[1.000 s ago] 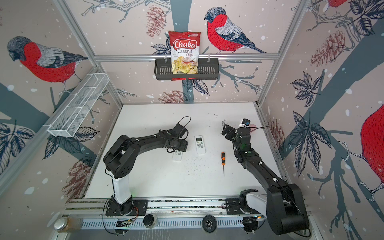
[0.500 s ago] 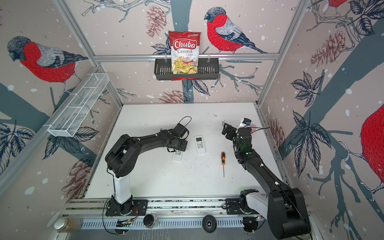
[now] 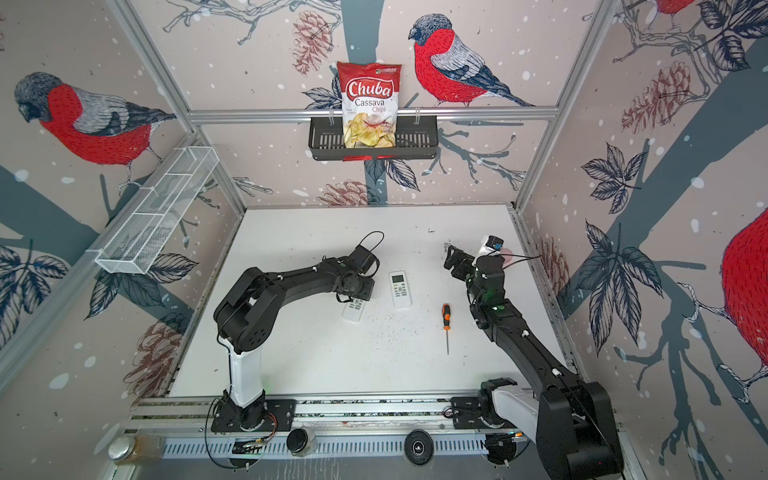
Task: Unload the batteries from the remote control
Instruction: 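Lift the remote with the left gripper toward the right gripper while the right gripper approaches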
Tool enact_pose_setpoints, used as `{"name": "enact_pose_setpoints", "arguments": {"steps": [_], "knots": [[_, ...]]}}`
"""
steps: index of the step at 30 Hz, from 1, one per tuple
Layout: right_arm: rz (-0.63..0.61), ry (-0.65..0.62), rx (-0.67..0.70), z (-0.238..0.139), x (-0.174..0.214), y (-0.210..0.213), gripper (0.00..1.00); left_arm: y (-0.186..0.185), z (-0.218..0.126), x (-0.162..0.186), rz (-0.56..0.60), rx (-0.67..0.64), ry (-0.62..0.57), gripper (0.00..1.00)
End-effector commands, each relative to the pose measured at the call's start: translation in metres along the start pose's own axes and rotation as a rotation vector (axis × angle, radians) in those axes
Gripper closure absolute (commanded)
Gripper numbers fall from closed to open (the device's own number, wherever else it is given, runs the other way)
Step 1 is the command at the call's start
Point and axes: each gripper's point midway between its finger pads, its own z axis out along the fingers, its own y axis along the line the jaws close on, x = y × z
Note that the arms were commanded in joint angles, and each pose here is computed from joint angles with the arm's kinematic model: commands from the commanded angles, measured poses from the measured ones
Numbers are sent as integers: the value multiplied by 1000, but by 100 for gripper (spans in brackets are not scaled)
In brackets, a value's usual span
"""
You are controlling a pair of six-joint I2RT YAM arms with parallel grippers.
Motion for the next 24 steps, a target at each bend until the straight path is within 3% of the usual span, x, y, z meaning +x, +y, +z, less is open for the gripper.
{"name": "enact_pose_setpoints", "arguments": {"steps": [1, 15, 24], "knots": [[-21, -9, 1, -2, -2, 1, 6, 0, -4, 4, 7, 4, 25, 63], [-100, -14, -144, -9, -7, 28, 1, -22, -42, -45, 36, 176, -81, 75], [-138, -72, -523, -49, -14, 82, 1, -33, -101, -90, 32, 523, -236, 76]]}}
